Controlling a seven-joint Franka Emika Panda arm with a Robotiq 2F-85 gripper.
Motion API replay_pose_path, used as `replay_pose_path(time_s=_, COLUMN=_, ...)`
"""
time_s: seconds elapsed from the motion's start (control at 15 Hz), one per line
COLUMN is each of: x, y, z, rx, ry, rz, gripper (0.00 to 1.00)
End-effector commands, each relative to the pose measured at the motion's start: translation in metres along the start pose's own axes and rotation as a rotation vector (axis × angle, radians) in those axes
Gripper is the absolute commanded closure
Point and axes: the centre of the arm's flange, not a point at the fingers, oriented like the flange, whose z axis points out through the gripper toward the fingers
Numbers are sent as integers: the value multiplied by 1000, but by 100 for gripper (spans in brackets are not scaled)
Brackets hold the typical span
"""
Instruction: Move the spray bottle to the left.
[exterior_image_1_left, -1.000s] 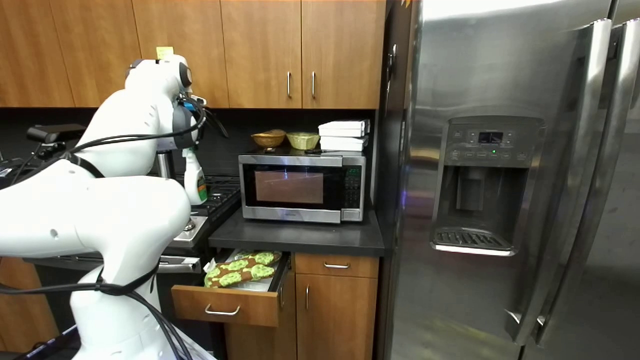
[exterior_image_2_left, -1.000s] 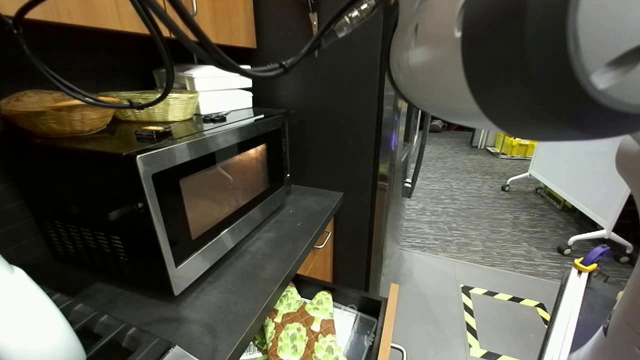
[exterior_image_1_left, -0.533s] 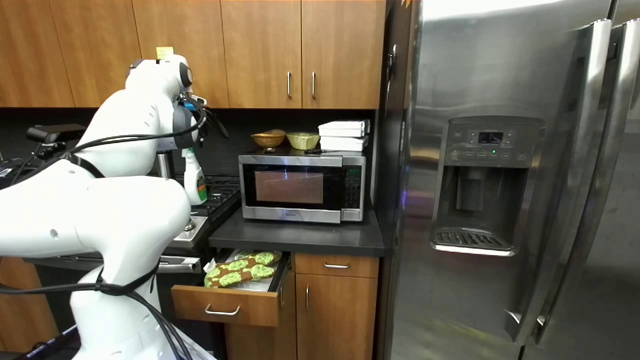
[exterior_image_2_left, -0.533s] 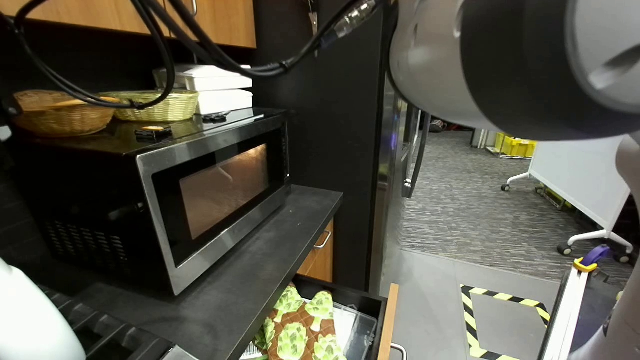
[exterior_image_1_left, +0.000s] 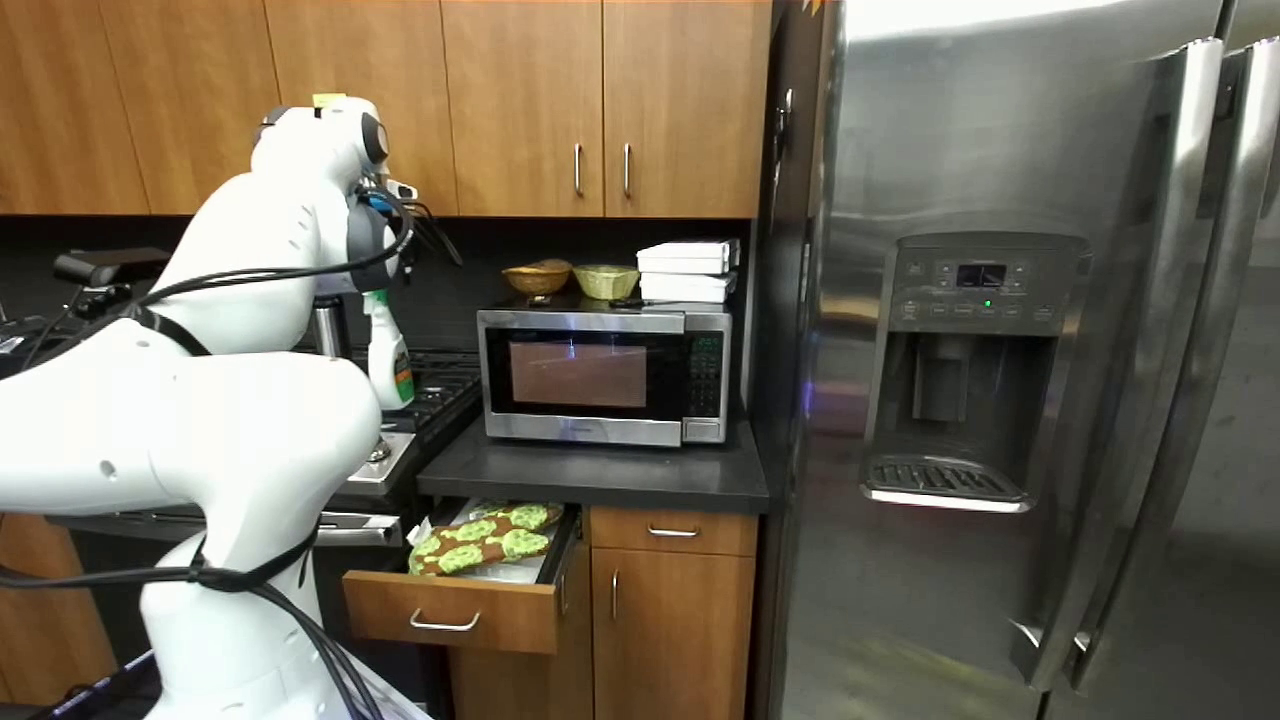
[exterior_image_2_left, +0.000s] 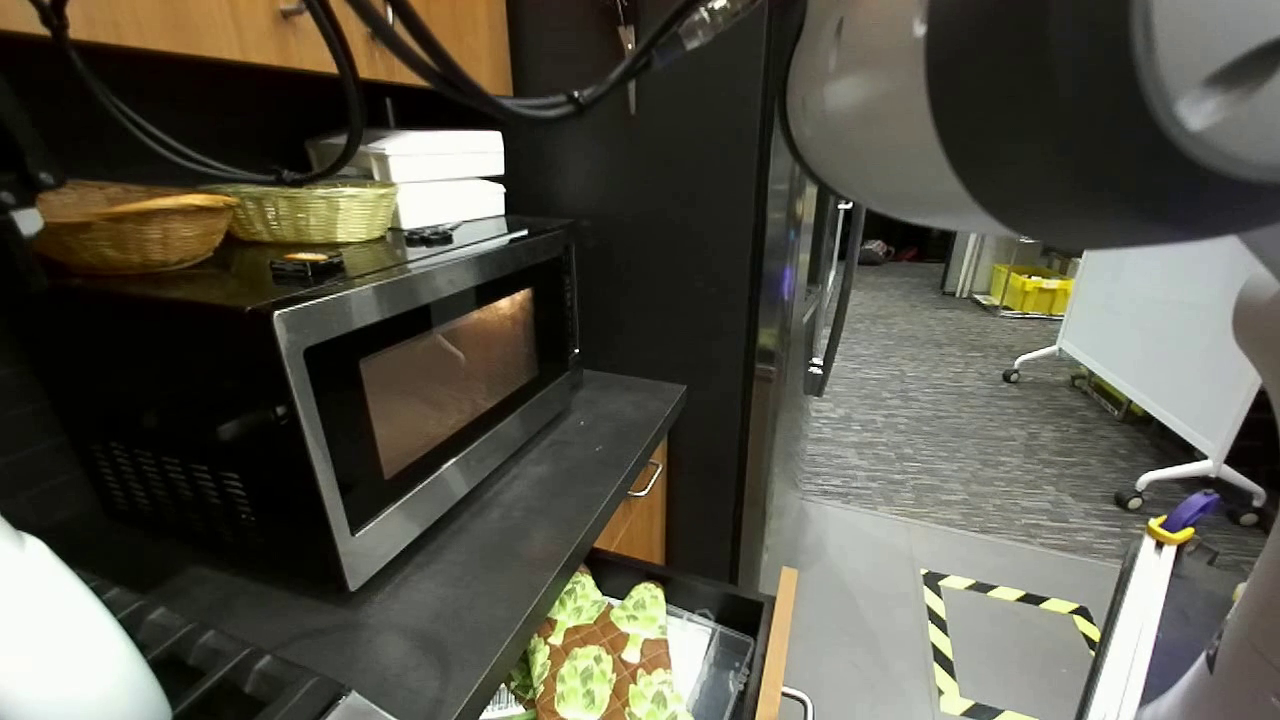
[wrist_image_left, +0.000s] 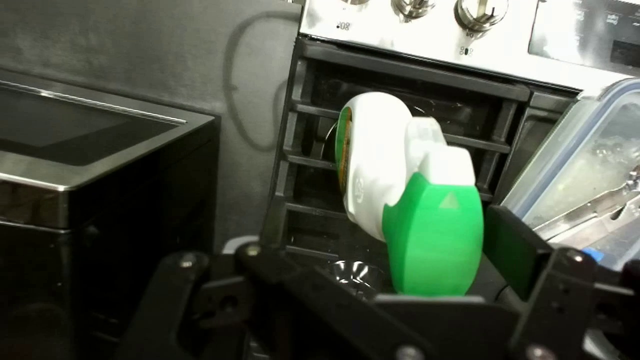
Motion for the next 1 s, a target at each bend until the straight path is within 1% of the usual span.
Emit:
replay_pose_path(time_s=0.0, x=5, y=15, z=-37, rx=-4, ry=-13, rz=26, gripper=0)
replay_pose_path(time_s=0.4, x=-18, y=29, z=-55, rx=-3, ry=-20, rz=56, gripper=0)
replay_pose_path(time_s=0.6, x=-31, y=31, z=-54, rx=1, ry=-32, rz=79, gripper=0)
replay_pose_path(time_s=0.93, x=-44, y=41, z=-46, rx=10, ry=-56, rz=162, gripper=0)
